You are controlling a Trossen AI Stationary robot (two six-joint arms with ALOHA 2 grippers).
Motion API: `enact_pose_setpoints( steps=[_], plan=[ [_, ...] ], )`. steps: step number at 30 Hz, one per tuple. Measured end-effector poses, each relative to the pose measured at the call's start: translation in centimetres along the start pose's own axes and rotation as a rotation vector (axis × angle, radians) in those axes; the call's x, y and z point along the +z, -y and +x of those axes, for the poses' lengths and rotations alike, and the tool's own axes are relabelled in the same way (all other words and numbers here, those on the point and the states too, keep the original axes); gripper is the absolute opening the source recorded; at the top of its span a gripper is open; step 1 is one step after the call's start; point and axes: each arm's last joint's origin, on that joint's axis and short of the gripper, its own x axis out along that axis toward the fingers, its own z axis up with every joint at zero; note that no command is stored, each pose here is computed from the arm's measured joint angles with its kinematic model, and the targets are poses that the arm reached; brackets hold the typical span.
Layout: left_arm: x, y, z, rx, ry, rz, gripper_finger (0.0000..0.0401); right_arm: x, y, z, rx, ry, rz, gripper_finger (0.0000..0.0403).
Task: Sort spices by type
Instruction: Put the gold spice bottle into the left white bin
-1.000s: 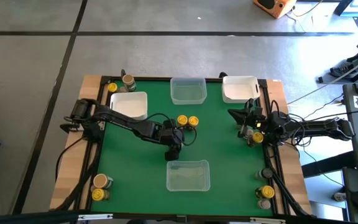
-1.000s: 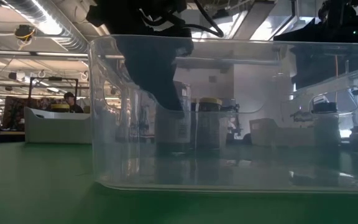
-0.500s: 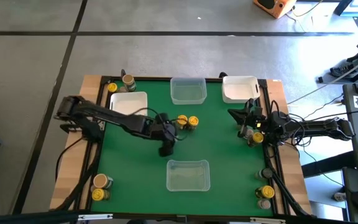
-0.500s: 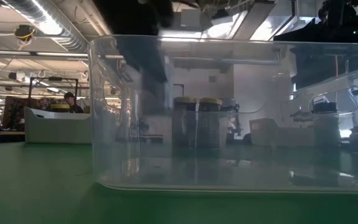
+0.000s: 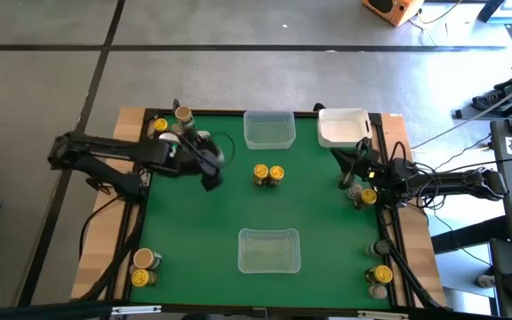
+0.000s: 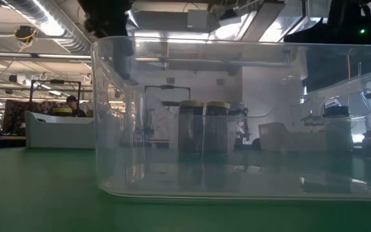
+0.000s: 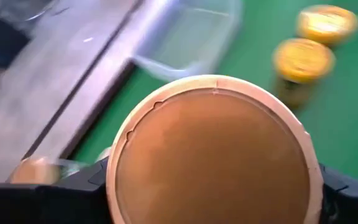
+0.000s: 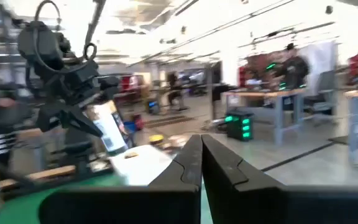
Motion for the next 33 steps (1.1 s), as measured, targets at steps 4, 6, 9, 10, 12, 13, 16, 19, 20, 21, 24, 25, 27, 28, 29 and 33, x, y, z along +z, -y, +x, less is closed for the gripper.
enact_pose_setpoints(
  steps=[4,6,9,10,12,13,16,19,20,21,24,25,27,28,29,33],
  plan=[
    [-0.1,-2.3,0.1,0.076,-0.033,-0.111,0.0290,0.2,0.1,0.5,-0.105,0.036,-0.015,0.0010],
    [-0.2,-3.2,0.5,0.117,-0.061,-0.145,0.0290,0.2,0.0,0.8,-0.113,0.059,-0.034,0.0010],
    [-0.2,-4.7,1.2,0.186,-0.095,-0.196,0.0291,0.7,-0.3,1.3,-0.120,0.102,-0.074,0.0010],
    [-0.3,-5.0,1.6,0.205,-0.100,-0.209,0.0291,1.0,-0.4,1.6,-0.122,0.115,-0.082,0.0010],
    [-0.9,-5.7,2.5,0.241,-0.132,-0.224,0.0291,1.8,-0.7,2.3,-0.126,0.135,-0.095,0.0010],
    [-1.3,-6.0,3.0,0.257,-0.154,-0.231,0.0291,2.3,-0.8,2.7,-0.128,0.141,-0.104,0.0010],
    [-2.2,-6.8,4.5,0.278,-0.188,-0.274,0.0291,3.5,-1.3,3.8,-0.134,0.150,-0.156,0.0010],
    [-2.9,-7.0,5.9,0.244,-0.205,-0.322,0.0291,4.7,-1.8,4.8,-0.141,0.164,-0.208,0.0010],
    [-3.2,-7.0,6.3,0.232,-0.208,-0.332,0.0291,4.9,-1.9,5.0,-0.142,0.166,-0.212,0.0010],
    [-3.4,-6.9,6.7,0.224,-0.206,-0.340,0.0291,5.2,-2.0,5.3,-0.143,0.170,-0.211,0.0010],
    [-4.2,-6.6,7.6,0.219,-0.196,-0.357,0.0291,5.2,-2.2,5.7,-0.133,0.166,-0.215,0.0010],
    [-4.4,-6.5,8.0,0.217,-0.184,-0.366,0.0291,5.2,-2.3,5.8,-0.121,0.165,-0.221,0.0010],
    [-4.8,-6.2,8.5,0.210,-0.159,-0.388,0.0291,5.0,-2.4,6.0,-0.108,0.156,-0.235,0.0010],
    [-5.1,-6.2,8.7,0.211,-0.158,-0.395,0.0291,4.9,-2.4,6.0,-0.102,0.155,-0.238,0.0010],
    [-5.4,-6.1,8.9,0.213,-0.161,-0.401,0.0291,4.9,-2.5,6.1,-0.093,0.156,-0.239,0.0010],
    [-6.3,-5.8,9.7,0.209,-0.146,-0.419,0.0292,4.8,-2.6,6.1,-0.073,0.151,-0.246,0.0010]
  ],
)
